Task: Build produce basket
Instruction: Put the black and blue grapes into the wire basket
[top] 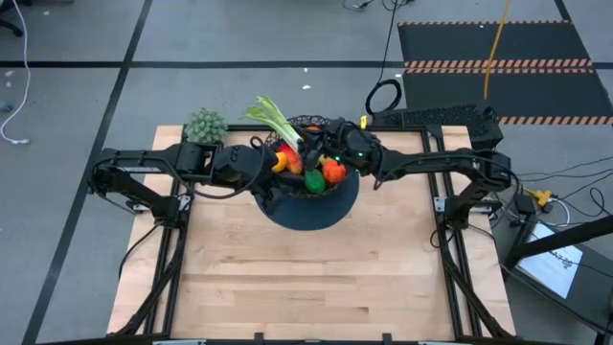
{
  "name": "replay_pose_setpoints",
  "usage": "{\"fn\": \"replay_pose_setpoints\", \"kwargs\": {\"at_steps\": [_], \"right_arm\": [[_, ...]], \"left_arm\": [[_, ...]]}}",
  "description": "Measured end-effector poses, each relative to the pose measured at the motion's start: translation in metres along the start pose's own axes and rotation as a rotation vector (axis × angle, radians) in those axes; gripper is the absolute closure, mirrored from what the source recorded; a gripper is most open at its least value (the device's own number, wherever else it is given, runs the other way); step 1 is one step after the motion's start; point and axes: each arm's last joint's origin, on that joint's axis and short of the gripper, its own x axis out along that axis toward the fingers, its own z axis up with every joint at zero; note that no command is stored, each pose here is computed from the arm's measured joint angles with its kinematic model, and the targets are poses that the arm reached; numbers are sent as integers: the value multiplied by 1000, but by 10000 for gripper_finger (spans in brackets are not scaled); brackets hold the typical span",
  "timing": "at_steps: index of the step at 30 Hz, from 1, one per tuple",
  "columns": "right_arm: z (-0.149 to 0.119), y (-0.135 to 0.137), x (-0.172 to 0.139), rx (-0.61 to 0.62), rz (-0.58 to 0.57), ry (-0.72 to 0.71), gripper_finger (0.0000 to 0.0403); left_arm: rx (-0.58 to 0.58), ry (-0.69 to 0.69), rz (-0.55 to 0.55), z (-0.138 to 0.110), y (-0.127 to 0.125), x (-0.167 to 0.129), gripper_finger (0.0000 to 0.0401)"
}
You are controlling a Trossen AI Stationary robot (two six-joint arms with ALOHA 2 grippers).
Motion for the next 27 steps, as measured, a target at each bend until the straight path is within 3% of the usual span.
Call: {"fn": "replay_pose_setpoints", "kwargs": {"at_steps": [8,12,19,27], "right_arm": [[-28,-11,19,106,24,58,401],[-27,-7,20,158,128,47,401],[-32,-5,19,75,141,94,401],[-50,-21,16,22,80,202,401]], "left_arm": [[3,0,0,0,0,0,235],[3,1,1,0,0,0,235],[19,2,1,0,0,0,235],[18,3,2,0,0,0,236]]}}
